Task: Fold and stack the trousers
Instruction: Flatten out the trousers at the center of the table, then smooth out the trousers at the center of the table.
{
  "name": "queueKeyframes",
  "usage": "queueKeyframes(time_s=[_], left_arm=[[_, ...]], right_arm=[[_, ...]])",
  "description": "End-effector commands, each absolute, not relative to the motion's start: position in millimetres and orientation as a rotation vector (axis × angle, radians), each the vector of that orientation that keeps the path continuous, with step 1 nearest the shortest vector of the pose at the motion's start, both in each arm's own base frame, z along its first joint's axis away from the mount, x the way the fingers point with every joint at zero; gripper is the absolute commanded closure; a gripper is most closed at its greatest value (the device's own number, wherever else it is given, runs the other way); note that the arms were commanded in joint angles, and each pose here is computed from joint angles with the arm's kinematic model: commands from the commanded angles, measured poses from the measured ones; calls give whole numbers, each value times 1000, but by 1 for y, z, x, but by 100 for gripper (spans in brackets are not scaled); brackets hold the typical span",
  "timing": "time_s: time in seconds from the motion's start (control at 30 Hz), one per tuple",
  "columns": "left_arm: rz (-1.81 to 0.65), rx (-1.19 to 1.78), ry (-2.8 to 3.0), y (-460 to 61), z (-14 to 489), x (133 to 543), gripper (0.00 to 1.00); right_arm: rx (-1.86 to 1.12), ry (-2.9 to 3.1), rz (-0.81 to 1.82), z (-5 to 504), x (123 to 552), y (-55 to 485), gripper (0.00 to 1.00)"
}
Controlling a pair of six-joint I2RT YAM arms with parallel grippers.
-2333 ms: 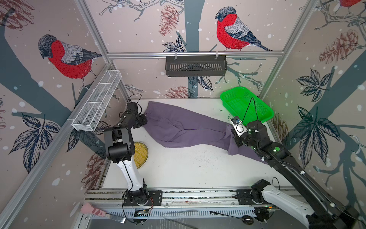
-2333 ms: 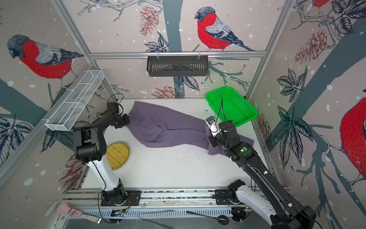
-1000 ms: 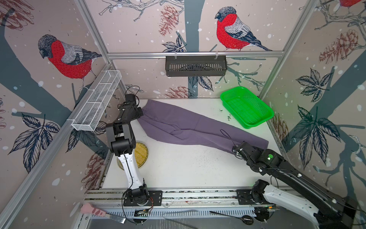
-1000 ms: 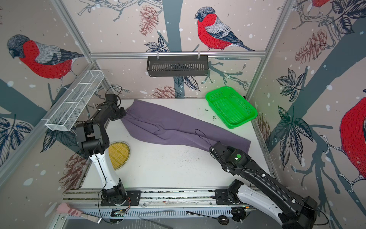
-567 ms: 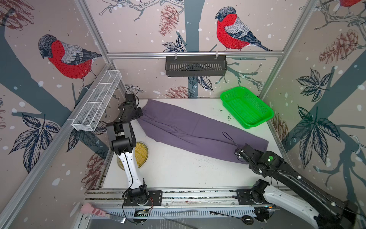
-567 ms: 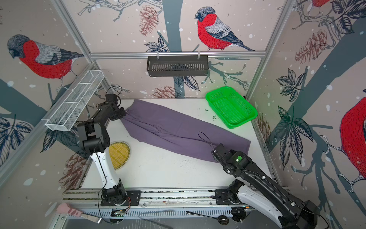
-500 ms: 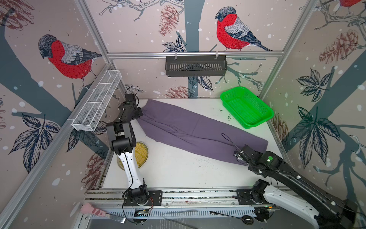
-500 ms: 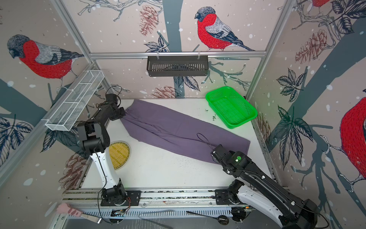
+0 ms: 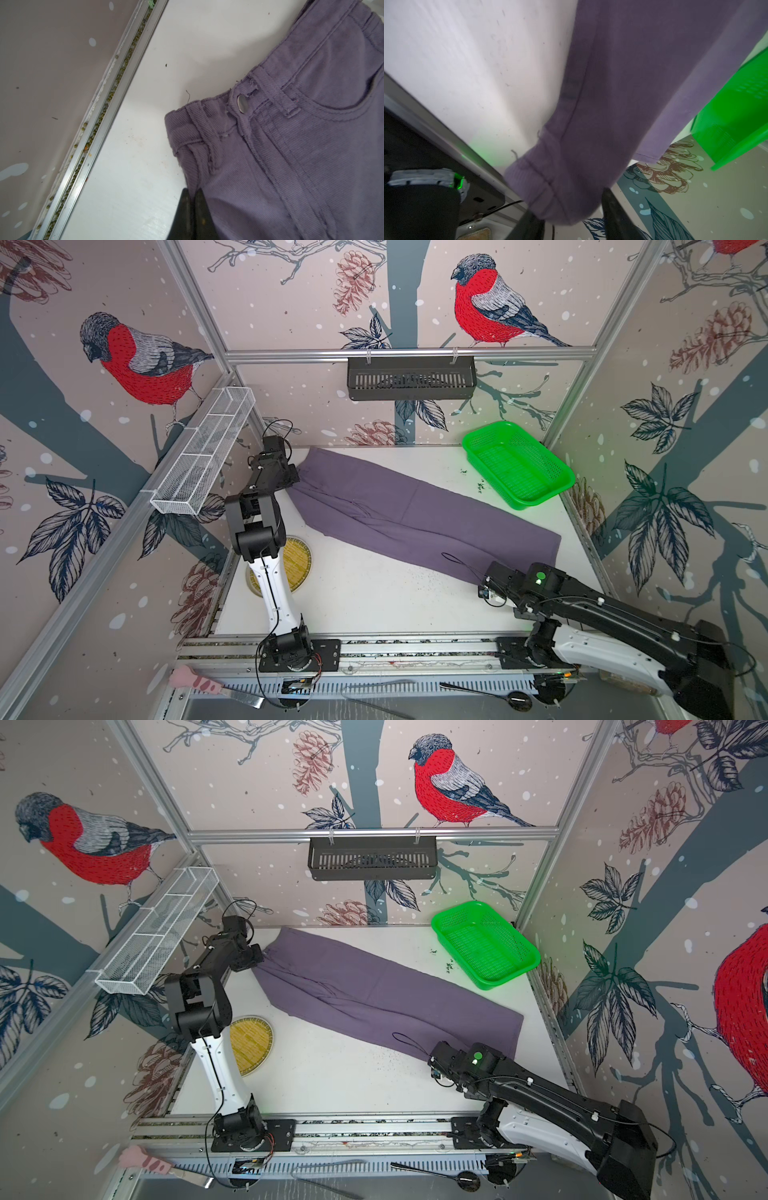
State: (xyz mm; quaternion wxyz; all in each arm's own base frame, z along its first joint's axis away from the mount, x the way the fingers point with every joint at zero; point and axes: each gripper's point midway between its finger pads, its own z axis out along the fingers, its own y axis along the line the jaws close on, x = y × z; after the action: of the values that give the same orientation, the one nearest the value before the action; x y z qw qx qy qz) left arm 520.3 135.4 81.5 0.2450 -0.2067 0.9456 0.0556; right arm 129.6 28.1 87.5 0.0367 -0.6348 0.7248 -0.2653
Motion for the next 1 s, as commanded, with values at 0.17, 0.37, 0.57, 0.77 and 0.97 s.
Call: queueKeyframes(time_s=[0.17,0.37,0.57,0.77,0.97], left_arm=[[92,-539,2578,128,92,522,100],[48,-512,2578,121,104,520,100],[-8,-489,2590,111,108,515,100],[-72,-440,2628,83,111,511,100],[-147,-347,2663,32,116,512,100]], right_arm=[[-1717,2103,-495,164,156,96,19],[-1655,1954,-171,208,157,158,16],[-1478,1836,-55,209,184,209,16],[-1286,1807,147,190,207,271,16],[-1219,1859,149,171,223,292,16]])
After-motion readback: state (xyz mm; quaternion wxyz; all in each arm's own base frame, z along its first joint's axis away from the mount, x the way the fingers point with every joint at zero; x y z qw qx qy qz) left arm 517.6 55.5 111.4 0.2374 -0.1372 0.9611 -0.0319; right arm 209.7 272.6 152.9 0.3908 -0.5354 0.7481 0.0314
